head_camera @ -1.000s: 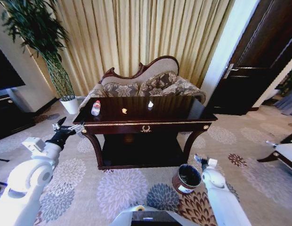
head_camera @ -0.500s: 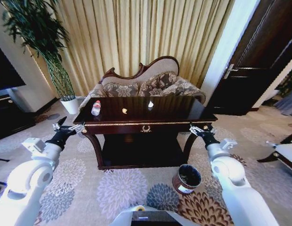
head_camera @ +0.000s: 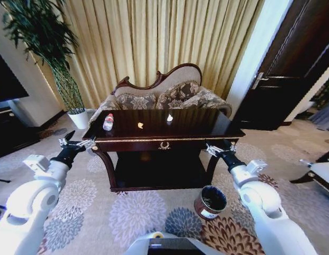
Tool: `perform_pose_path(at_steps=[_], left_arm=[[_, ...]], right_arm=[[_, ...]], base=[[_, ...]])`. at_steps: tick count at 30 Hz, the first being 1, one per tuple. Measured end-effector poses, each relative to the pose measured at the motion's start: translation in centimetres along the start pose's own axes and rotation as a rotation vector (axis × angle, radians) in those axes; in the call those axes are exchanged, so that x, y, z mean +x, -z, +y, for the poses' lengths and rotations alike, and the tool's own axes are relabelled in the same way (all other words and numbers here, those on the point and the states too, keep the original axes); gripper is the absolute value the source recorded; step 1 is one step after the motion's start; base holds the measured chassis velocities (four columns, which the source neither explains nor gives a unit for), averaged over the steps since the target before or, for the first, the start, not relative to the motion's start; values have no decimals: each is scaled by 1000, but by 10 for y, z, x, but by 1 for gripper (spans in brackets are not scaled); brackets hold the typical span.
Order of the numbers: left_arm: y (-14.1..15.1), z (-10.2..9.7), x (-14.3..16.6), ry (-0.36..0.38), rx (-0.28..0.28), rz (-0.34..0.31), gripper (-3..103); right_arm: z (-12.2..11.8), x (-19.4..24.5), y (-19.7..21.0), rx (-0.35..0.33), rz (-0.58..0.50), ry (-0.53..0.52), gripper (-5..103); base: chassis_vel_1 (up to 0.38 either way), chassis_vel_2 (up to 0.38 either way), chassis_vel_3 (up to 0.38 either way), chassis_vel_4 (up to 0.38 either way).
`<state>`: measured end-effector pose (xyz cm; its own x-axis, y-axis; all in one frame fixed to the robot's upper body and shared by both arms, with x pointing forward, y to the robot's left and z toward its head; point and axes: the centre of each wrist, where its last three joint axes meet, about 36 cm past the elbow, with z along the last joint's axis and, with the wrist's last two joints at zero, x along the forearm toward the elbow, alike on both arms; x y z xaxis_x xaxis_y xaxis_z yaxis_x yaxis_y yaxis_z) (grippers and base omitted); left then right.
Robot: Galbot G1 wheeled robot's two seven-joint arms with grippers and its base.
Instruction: Move to the front of the table and place the trash on the table into the trash bin.
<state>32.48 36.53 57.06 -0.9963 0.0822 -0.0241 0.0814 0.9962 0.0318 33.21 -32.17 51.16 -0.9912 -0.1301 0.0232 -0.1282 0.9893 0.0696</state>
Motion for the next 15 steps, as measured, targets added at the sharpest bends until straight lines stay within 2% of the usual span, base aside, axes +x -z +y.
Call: perform_pose_path(at_steps=[6,15], left_arm=[[-1,1,0,6,4,1,100],[-3,1,0,12,7,3,100]], right_arm=[[2,0,4,4,3,7,100],[7,3,2,-12,13,11,100]], base=[[-153,122,134,-139],[-217,219,223,-208]])
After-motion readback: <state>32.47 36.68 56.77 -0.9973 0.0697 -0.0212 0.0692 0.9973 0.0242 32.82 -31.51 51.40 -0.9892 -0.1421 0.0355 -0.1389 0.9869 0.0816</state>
